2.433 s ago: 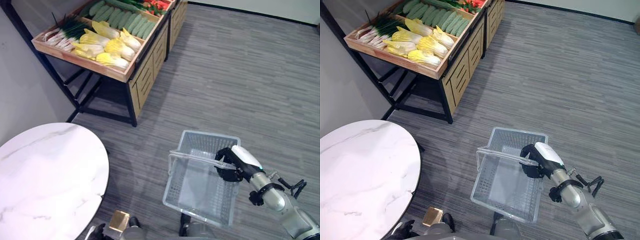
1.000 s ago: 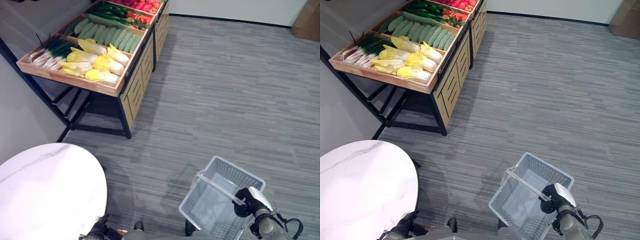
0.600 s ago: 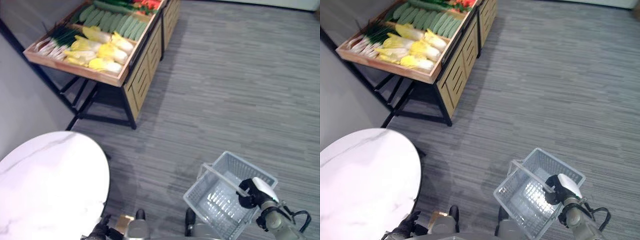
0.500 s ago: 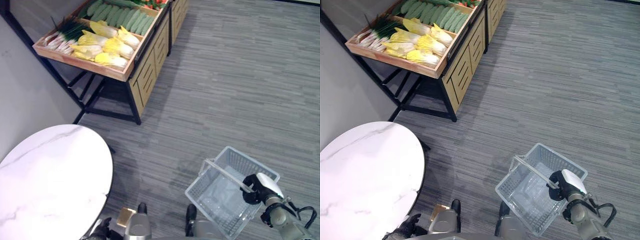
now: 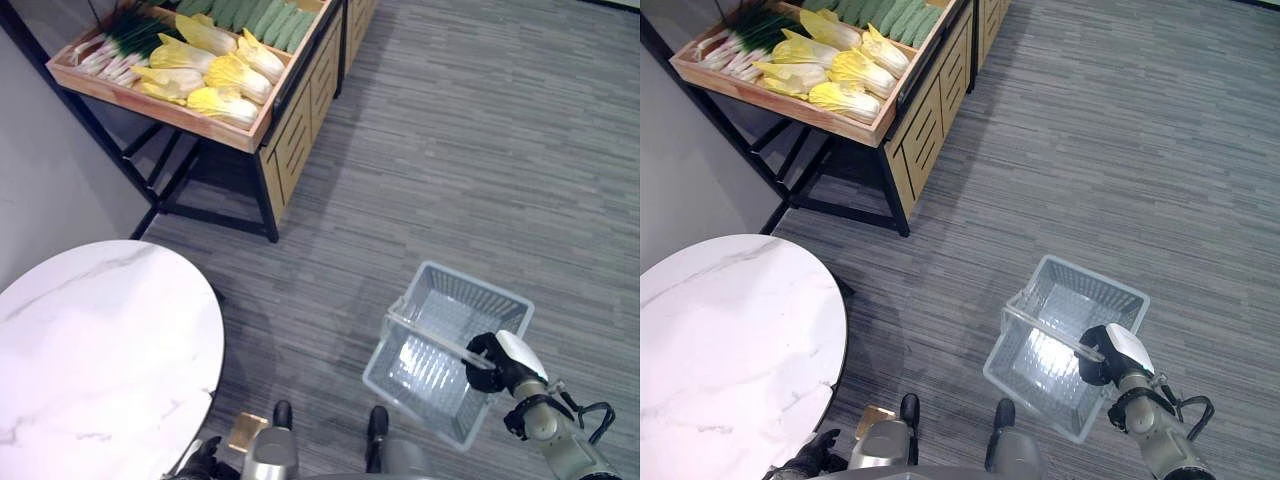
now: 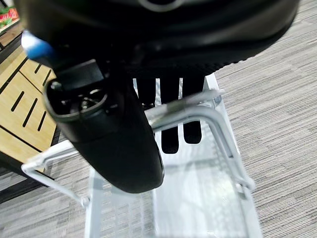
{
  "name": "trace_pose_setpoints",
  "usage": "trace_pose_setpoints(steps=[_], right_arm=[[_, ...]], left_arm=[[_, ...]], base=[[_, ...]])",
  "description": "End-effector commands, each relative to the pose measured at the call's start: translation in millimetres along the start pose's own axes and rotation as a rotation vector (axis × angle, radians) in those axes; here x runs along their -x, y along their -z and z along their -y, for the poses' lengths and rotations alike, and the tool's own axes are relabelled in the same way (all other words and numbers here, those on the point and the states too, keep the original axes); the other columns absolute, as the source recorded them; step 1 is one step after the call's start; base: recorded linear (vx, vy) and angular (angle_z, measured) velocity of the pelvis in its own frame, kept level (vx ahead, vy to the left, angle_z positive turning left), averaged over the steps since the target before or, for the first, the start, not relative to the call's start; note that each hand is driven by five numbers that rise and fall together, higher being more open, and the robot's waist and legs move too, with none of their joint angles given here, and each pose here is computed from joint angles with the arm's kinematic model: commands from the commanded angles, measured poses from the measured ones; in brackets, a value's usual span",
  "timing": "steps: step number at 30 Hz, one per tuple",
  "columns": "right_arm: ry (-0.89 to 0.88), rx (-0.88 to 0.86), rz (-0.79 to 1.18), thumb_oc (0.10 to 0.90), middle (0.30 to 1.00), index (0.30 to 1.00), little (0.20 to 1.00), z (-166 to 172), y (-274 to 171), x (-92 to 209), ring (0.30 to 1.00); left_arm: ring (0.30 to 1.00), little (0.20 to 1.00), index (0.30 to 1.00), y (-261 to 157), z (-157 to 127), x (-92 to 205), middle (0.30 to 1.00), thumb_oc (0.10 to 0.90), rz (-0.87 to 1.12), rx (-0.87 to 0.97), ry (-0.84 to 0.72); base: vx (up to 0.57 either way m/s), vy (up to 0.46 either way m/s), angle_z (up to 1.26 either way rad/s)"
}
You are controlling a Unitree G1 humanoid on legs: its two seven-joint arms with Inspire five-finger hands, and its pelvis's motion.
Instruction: Get the vegetables into the basket
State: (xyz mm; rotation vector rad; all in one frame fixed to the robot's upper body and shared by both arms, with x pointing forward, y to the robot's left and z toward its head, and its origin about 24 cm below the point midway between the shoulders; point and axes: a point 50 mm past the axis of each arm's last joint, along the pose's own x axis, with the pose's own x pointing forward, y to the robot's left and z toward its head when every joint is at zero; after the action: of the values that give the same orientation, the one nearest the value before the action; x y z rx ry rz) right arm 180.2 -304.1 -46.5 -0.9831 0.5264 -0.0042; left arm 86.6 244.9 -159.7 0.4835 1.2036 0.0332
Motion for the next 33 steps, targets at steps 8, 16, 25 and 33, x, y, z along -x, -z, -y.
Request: trace_pose_setpoints(steps=[8, 16, 25, 33], right_arm=[[0.151, -0.005, 0.16, 0.4, 0.3, 0.3, 0.3, 34, -33, -10, 0.3], [0.12, -0.007, 0.161, 0.4, 0.3, 0.3, 0.3, 25, -34, -10, 0.3], [0.112, 0.0, 0.156, 0.4, 0.3, 0.3, 0.3, 24, -34, -11, 0.3], [0.124, -0.001, 0.196, 0.4, 0.3, 0.3, 0.3, 26, -48, -17, 0.3]], left_arm=[[1.0, 1.0, 1.0, 4, -23, -1, 1.0, 0.9, -0.013, -0.022, -0.082], [1.0, 1.0, 1.0, 10, -18, 1, 1.0, 0.9, -0.022, -0.044, -0.059], [1.0, 1.0, 1.0, 14, -19, 1, 1.0, 0.9, -0.029, -0.066, -0.06], [1.0, 1.0, 1.0, 1, -28, -1, 1.0, 0.9, 0.003, -0.035, -0.094]], base=[[0.04, 0.108, -0.26], [0.04, 0.074, -0.03], [0.03, 0.082, -0.04], [0.05, 0.122, -0.12]])
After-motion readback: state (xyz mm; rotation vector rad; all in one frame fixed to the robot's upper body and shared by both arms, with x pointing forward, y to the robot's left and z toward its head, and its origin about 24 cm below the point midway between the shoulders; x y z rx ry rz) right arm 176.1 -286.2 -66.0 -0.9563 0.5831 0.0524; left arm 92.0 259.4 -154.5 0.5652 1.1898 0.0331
